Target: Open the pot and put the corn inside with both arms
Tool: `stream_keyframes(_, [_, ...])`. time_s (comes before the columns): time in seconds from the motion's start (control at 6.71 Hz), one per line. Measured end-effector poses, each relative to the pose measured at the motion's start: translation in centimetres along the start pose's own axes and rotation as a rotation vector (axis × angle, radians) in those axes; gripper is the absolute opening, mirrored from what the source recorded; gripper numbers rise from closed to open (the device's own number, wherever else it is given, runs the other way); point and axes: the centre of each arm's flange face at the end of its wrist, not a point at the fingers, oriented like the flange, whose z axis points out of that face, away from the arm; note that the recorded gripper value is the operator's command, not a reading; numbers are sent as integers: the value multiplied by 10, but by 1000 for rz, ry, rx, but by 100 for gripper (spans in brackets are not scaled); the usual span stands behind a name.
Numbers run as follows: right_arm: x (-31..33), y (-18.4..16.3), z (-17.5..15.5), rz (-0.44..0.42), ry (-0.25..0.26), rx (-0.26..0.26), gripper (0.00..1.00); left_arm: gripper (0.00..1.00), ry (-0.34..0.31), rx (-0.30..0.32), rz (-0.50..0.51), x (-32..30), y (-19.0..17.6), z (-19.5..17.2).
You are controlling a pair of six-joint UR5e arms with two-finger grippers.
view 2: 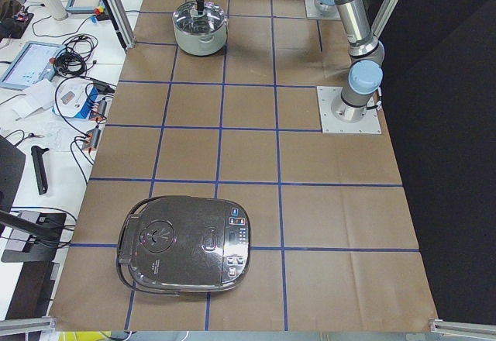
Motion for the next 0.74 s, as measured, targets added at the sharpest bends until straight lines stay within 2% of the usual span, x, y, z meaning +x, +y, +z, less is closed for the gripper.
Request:
stream_keyframes(0.15, [-2,8,-21,7,-6,-13,9,23,-2,-1,5,-1,0,1])
stream_keyframes(0.3, [-4,13,-31,17,-10,-22,9,16,-3,0,7,-2,-1,1])
stream_keyframes(0.74, [-15,19,-39,38,-15,-25,9,14,1,11,7,-2,-2,-9])
